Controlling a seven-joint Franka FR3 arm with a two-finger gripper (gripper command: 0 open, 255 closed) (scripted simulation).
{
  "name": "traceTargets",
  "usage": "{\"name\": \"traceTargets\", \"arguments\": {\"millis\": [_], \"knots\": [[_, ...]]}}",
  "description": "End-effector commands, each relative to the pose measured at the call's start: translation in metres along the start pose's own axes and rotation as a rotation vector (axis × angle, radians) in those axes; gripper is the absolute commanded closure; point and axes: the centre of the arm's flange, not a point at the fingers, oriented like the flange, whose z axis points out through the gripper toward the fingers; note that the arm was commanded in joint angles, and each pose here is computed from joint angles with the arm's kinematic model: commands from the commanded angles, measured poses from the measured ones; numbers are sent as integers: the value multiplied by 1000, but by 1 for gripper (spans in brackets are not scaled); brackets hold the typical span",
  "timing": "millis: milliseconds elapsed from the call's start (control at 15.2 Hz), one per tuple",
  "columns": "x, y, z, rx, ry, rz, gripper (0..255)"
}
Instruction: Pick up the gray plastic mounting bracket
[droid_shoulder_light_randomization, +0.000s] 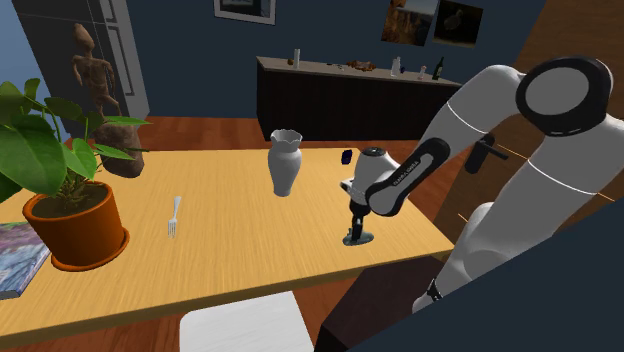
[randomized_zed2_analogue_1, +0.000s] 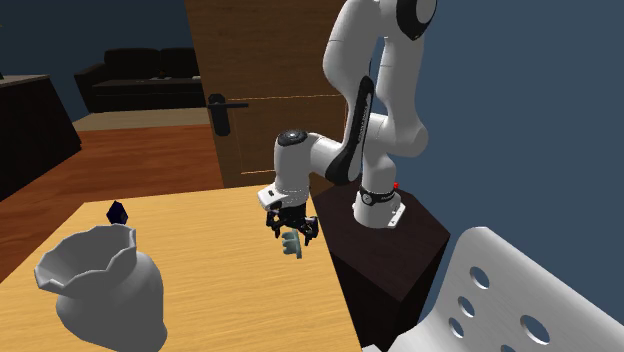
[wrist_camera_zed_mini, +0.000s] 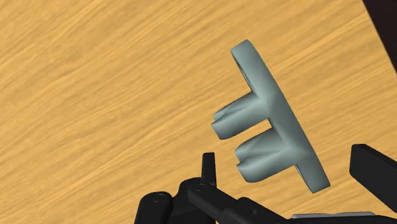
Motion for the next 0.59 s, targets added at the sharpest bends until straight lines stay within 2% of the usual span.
{"name": "traceTargets", "arguments": {"millis": [0, 198, 264, 528], "knots": [[0, -1, 12, 0, 1, -1, 0], [0, -1, 20, 0, 1, -1, 0], [0, -1, 21, 0, 1, 0, 255], [0, -1, 20, 0, 1, -1, 255]]}}
